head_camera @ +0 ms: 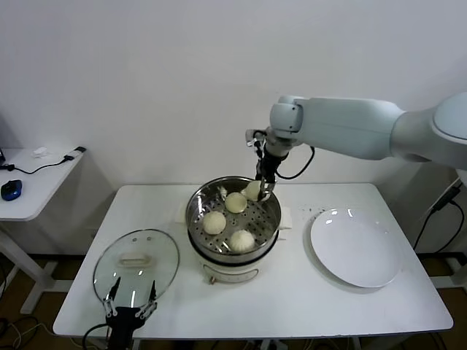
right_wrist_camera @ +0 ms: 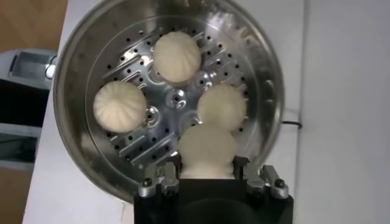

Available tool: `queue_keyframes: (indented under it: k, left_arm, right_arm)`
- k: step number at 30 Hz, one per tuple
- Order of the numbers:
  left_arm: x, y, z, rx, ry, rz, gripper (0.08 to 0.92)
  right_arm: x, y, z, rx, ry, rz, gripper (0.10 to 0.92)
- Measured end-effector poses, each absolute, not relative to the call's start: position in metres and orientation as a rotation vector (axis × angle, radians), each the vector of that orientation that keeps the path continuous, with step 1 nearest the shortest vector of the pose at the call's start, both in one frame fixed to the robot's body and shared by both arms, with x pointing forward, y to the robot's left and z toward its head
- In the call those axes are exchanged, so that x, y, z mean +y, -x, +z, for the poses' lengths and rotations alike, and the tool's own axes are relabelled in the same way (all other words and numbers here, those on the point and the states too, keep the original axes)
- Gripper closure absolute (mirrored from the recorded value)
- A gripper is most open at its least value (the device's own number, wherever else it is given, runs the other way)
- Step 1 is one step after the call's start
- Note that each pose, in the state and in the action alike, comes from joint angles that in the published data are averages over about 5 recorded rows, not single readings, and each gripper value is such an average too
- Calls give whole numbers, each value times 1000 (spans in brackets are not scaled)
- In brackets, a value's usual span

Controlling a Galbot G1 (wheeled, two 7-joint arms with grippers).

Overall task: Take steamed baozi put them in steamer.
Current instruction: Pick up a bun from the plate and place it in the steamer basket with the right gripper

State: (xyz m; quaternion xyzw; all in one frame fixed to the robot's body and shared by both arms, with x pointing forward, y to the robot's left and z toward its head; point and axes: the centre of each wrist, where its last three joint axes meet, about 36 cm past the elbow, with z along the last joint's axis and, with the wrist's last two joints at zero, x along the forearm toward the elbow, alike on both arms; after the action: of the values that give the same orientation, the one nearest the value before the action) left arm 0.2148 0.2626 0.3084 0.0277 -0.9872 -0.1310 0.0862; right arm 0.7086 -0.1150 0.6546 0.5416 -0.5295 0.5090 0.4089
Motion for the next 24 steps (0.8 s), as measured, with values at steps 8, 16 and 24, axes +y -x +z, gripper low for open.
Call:
queue_keyframes:
  k: [8, 16, 24]
  left_arm:
    - [263, -218, 306, -2939, -82, -389, 177]
    - [263, -220, 305, -2938, -81, -380, 177]
    - [262, -222, 304, -2937, -74, -385, 177]
  right_arm:
    - [-103, -702, 619, -1278, -1365, 1285, 462]
    - [-102, -696, 595, -1241, -1367, 1283, 431]
    - [-104, -695, 591, -1246, -1367, 1279, 228]
